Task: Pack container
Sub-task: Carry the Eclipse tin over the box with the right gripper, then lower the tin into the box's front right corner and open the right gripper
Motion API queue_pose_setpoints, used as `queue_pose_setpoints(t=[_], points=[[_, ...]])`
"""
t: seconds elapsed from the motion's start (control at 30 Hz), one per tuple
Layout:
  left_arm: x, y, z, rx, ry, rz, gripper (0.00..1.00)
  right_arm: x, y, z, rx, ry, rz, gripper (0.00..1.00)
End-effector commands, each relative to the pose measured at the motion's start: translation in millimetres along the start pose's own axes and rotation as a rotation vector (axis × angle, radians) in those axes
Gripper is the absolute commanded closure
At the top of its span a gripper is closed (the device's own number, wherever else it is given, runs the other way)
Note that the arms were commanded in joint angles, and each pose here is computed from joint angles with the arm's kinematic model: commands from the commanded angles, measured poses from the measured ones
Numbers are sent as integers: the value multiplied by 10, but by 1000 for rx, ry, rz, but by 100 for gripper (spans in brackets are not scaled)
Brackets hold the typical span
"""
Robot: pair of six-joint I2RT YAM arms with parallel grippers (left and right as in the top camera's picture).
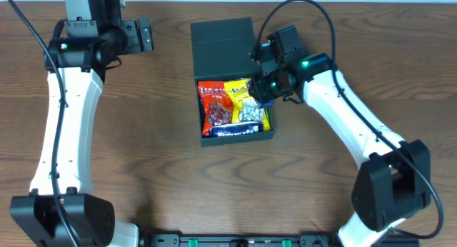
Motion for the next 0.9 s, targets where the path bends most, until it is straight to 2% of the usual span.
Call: queue_pose_setpoints(t=[0.0, 0.23, 0.27, 0.3, 0.33, 0.47, 0.6, 0.67, 0.77, 0.87], points=[[-41, -21, -96, 8, -24, -2, 5, 72, -25, 79, 53, 20, 62, 99], [-41, -21, -96, 8, -24, -2, 5, 100, -124, 125, 118, 22, 119, 98], [-41, -21, -96, 8, -24, -2, 5, 102, -126, 135, 118, 24, 119, 79], [-40, -21, -95, 8, -23, -2, 5, 102, -126, 139, 118, 24, 119, 67], [-41, -21, -96, 8, -24, -2, 5, 98, -126, 139, 117, 22, 119, 66], [-41, -21, -96, 8, -24, -2, 5, 74, -118, 141, 113, 11, 116, 72], [-42, -21, -96, 8, -24, -2, 5, 66, -118, 141, 113, 8, 116, 47], [-44, -22, -96, 8, -25, -2, 5, 60, -118, 141, 113, 5, 115, 25], [-46, -22, -96, 8, -26, -2, 5, 54, -118, 141, 113, 2, 115, 14], [-46, -22, -96, 8, -26, -2, 5, 41, -118, 141, 112, -4, 114, 14]])
Point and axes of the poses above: each gripper's point midway between its finger pads, its own z axis out along the fingers, its own y axis along the line the jaws close on, x = y × z, the point moved 3 cm from there along -z, back along the fingers, and after that the axes turned 5 degrees about -z, right-handed, at the moved point
